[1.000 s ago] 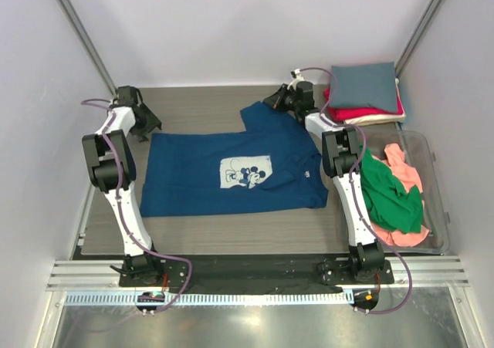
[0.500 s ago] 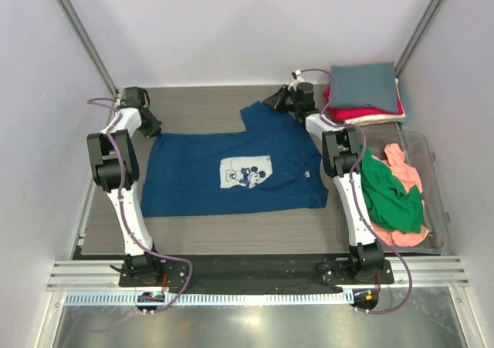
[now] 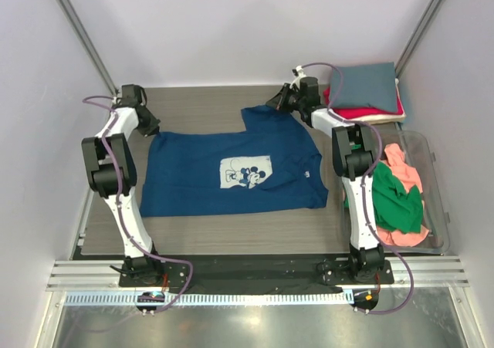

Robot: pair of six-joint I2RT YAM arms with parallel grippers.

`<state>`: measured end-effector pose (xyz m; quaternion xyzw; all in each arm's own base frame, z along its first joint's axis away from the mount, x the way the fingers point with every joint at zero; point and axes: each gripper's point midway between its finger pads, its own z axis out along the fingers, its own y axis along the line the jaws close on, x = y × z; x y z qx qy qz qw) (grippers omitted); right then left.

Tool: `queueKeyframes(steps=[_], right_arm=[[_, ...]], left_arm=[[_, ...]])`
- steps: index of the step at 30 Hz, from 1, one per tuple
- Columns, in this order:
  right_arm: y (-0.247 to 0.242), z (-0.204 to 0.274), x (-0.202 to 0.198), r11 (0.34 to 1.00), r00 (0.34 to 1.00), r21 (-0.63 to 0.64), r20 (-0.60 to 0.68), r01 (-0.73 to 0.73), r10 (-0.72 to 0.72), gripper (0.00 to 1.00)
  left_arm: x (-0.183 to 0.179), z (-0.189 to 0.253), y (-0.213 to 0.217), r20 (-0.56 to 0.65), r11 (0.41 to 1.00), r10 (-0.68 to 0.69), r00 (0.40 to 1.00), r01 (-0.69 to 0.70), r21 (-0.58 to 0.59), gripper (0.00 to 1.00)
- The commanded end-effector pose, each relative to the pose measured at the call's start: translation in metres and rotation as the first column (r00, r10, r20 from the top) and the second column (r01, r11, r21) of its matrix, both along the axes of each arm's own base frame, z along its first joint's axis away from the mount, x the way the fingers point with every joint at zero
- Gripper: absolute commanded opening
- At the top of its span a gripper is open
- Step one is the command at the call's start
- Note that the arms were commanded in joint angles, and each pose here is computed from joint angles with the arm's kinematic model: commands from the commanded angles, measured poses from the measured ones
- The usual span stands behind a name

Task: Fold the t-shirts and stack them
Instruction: Fold the tshirt

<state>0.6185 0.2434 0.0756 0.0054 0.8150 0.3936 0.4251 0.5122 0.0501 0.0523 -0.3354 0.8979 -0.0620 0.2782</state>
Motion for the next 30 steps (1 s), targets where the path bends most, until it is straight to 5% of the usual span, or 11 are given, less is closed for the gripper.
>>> queueKeyframes(steps=[1,30], right_arm=[[0.002,0.091,-0.017,1.000,0.986,-0.017,0.162,-0.021,0.024,0.01],[-0.062,0.113,-0.269,0.989,0.998,-0.141,0.054,0.046,-0.039,0.01]], left_arm=[[-0.002,0.050,-0.008,0.100,0.999,-0.040,0.994,0.042,-0.012,0.00],[-0.088,0.054,0.004,0.042,0.998,-0.054,0.998,0.055,-0.017,0.00]])
